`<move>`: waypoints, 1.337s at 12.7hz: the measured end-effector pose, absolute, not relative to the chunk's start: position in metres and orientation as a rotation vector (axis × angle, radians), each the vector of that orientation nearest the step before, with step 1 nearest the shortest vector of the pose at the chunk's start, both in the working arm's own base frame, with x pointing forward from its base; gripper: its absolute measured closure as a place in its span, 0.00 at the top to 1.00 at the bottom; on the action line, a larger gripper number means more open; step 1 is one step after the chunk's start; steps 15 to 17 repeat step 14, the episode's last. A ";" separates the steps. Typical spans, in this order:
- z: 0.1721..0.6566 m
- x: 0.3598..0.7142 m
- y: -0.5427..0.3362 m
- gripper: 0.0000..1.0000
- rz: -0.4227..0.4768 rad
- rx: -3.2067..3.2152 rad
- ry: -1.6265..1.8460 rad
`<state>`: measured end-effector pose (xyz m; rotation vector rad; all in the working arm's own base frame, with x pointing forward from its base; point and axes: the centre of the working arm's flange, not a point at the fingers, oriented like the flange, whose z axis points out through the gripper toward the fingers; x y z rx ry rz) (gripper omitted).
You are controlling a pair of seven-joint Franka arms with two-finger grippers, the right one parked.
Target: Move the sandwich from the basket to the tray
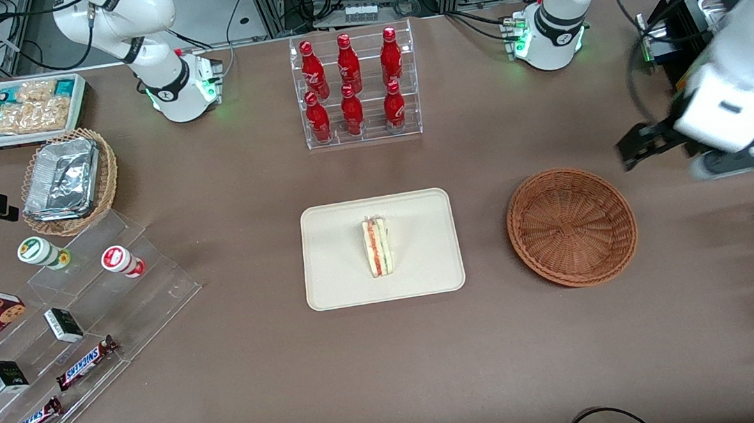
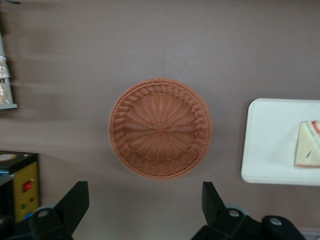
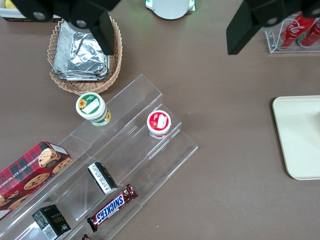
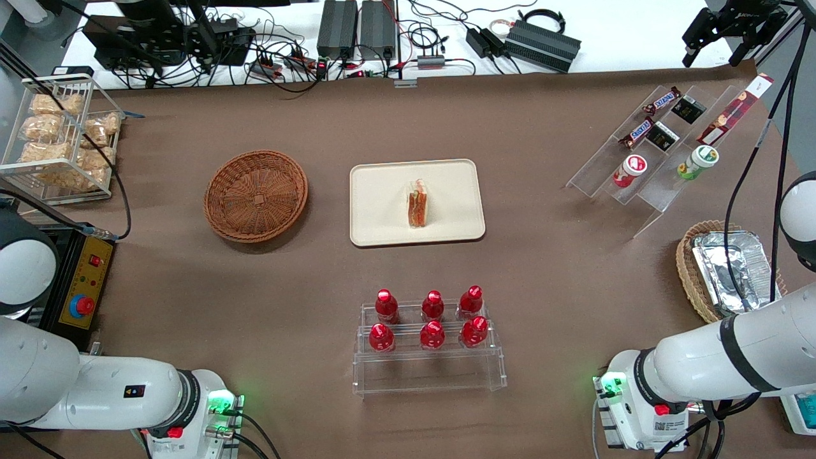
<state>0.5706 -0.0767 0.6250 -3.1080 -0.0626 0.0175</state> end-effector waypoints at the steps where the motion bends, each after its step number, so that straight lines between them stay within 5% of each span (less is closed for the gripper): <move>1: 0.631 0.567 -0.060 1.00 0.021 -3.108 -0.023; 17: 0.660 0.548 -0.022 1.00 -0.043 -3.136 0.034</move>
